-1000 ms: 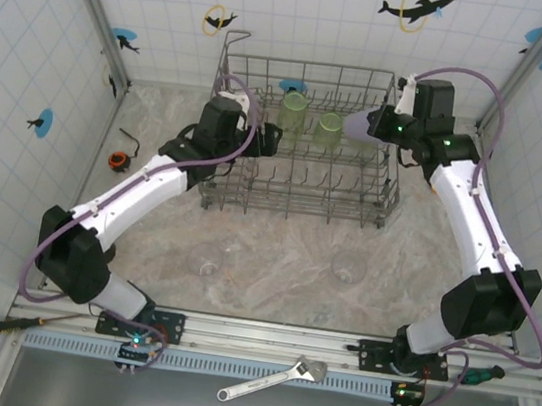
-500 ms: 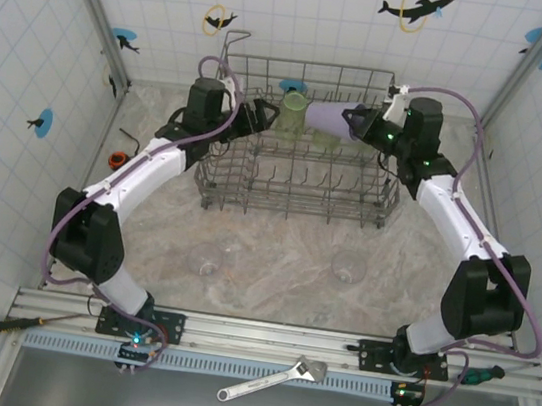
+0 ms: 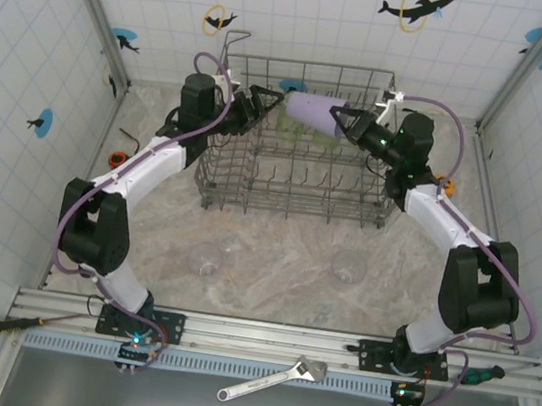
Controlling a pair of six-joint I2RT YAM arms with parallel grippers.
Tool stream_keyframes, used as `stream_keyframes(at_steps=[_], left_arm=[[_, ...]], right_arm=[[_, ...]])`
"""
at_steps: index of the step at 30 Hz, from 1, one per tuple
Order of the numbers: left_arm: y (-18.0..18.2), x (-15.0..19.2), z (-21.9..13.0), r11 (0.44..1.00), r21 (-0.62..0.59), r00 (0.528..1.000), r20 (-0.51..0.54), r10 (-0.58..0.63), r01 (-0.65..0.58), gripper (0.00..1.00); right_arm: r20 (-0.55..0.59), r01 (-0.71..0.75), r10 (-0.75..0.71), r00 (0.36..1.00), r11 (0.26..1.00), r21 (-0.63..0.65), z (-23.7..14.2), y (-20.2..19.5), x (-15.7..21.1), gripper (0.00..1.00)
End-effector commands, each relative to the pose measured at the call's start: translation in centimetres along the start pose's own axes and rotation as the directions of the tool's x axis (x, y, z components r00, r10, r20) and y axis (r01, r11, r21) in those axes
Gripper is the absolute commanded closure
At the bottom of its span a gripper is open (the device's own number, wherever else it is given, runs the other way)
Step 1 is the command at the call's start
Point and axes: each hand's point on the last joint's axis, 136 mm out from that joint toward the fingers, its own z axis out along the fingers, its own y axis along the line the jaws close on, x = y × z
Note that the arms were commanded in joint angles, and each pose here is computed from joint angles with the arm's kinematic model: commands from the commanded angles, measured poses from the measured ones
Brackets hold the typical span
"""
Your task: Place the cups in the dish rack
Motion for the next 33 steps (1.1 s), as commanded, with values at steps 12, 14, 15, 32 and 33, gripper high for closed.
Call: stream_keyframes(at_steps=[12,14,15,32,33], left_arm=[[-0.9,-0.6,0.6,0.986,0.140,0.996,-0.026,-0.084,0.087,0.02],[-0.9,-0.7,0.6,0.985,0.144,0.996,-0.023,-0.088,0.091,0.02],[-0.9,-0.7,0.6,0.985,0.143,0.996,-0.023,-0.089,0.092,0.02],[-0.8,-0.5,0.7,0.978,0.174,0.993,-0.024,-0.116,0.118,0.10],[-0.8,-0.5,0.6,0.977,0.177,0.993,-0.024,-0.116,0.118,0.16]], right_arm=[[0.014,0.007,-0.004,1.000,0.984,-0.180,1.6,3.1,0.9,1.00],[0.013,0.002,0.000,1.000,0.982,-0.191,1.7,3.2,1.1,1.00],[0.010,-0.003,0.005,1.000,0.981,-0.194,1.8,3.2,1.2,1.00],[-0.032,-0.039,0.032,0.999,0.966,-0.256,3.8,3.9,3.2,1.00],[-0.035,-0.042,0.034,0.999,0.966,-0.257,3.8,3.9,3.3,1.00]])
